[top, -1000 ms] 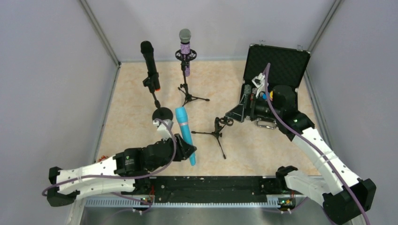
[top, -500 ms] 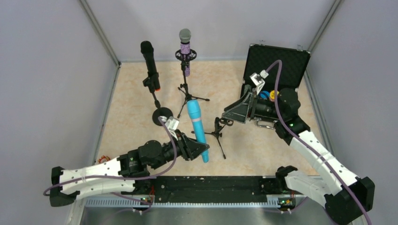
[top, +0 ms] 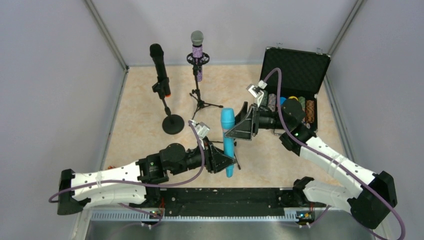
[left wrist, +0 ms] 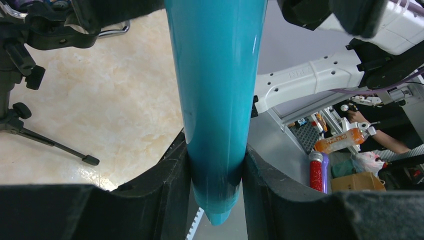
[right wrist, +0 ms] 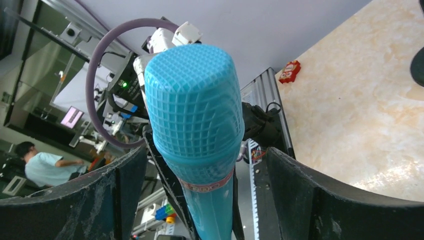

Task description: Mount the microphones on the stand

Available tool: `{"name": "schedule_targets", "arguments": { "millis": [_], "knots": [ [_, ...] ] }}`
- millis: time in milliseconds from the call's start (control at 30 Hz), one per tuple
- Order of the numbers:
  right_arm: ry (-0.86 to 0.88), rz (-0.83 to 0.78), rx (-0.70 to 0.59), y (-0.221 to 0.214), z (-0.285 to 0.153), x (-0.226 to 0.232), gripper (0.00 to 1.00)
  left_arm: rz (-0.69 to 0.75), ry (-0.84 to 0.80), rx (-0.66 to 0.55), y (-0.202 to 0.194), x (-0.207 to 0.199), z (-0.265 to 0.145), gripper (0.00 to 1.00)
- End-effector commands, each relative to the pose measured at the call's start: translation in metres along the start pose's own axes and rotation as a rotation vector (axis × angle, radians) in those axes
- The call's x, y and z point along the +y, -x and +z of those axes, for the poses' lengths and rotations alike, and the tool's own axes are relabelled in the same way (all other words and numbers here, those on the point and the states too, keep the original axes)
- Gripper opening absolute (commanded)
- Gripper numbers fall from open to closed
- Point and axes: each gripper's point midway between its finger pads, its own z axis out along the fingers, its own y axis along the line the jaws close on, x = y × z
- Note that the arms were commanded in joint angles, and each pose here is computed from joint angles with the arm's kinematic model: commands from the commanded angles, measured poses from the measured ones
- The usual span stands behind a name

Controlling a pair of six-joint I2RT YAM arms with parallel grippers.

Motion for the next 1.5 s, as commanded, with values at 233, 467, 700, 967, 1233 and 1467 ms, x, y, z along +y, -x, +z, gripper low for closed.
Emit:
{"name": "schedule_targets", "arguments": {
  "millis": [233,467,700,967,1233,1467],
  "knots": [
    [0.125,0.006,-0.013,-0.008,0.015,0.019,0.68,-0.005,-0.097,-0.125,0.034,-0.028,-0.010,0.00],
    [0.123,0.004,-0.030,-0.005,0.016,0.019,0.56,-0.032,-0.072,-0.130,0.030,-0.019,-0.014,0.00],
    [0.115,-0.015,-0.040,0.002,0.020,0.018,0.55,-0.048,-0.058,-0.114,0.024,-0.014,-0.012,0.00],
    [0.075,-0.016,-0.012,-0.001,0.024,0.006,0.33,-0.055,-0.037,-0.115,0.022,-0.008,-0.011,0.00],
    [0.062,-0.018,-0.016,-0.002,0.023,0.002,0.00,-0.090,0.028,-0.153,0.025,0.006,-0.014,0.01],
    [0.030,-0.034,-0.017,-0.002,0.024,-0.004,0.00,-0.122,0.084,-0.177,0.024,0.020,-0.014,0.96]
  ]
}}
